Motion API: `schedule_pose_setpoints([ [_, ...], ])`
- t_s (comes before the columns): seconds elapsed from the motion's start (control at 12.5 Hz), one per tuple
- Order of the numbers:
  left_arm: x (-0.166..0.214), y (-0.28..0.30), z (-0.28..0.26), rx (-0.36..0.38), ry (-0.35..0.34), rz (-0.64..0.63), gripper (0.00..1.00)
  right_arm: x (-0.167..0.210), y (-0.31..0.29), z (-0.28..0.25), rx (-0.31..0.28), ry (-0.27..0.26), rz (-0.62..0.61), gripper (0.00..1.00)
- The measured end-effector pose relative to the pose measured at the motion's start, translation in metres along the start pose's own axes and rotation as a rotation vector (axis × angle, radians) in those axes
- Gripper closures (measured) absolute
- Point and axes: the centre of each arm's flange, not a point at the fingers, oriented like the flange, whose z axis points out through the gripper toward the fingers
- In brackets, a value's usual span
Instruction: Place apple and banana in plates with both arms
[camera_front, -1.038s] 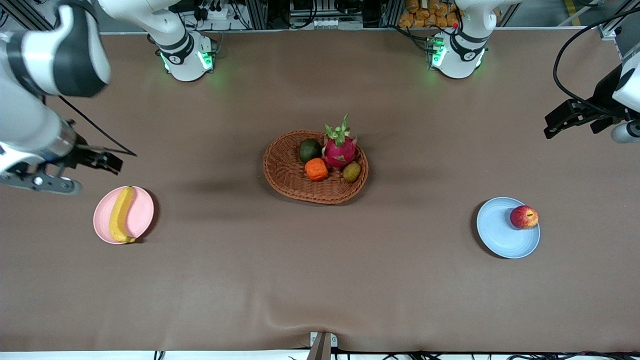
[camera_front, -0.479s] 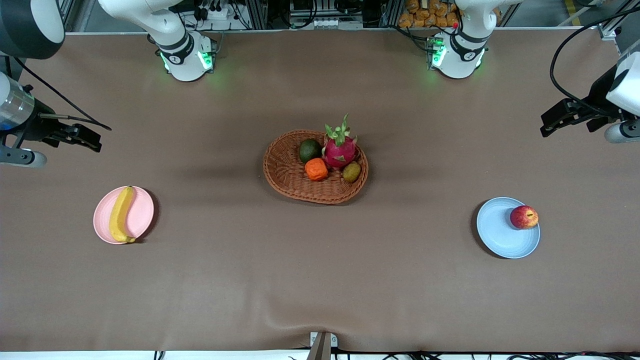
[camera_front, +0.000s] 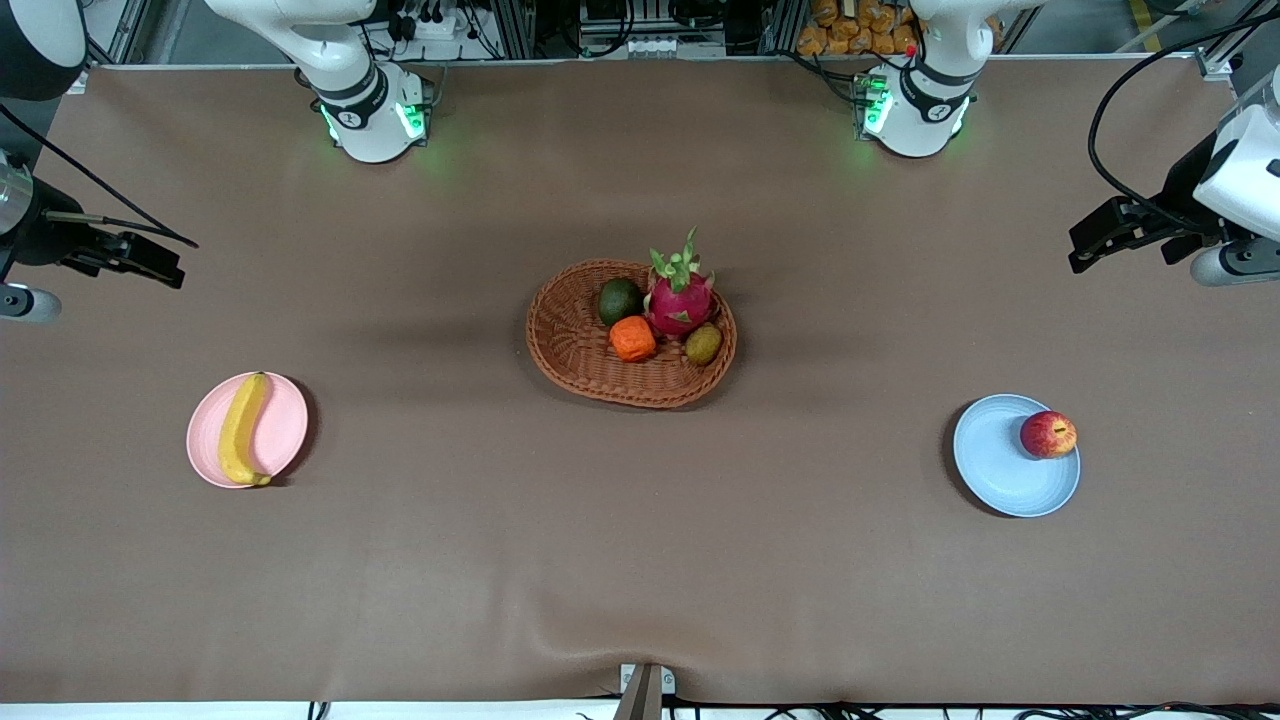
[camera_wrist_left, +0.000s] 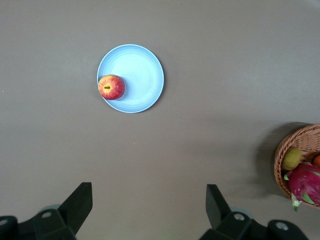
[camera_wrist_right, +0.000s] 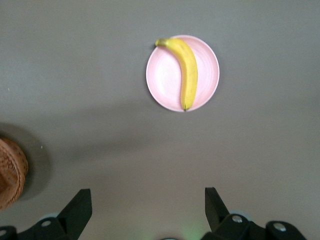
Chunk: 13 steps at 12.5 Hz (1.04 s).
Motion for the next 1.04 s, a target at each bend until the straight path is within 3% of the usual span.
schedule_pose_setpoints([
  [0.32, 0.000, 0.000, -0.002, -0.001, 0.003, 0.001, 0.00, -0.026, 0.012, -0.029, 0.004, -0.004, 0.017, 0.00],
  [0.72, 0.000, -0.001, -0.009, -0.003, 0.015, -0.001, 0.00, -0.028, 0.015, -0.036, 0.070, -0.001, 0.012, 0.00],
  [1.04, -0.001, 0.002, -0.008, -0.014, 0.006, 0.012, 0.00, -0.023, 0.019, -0.040, 0.075, 0.055, -0.069, 0.00],
])
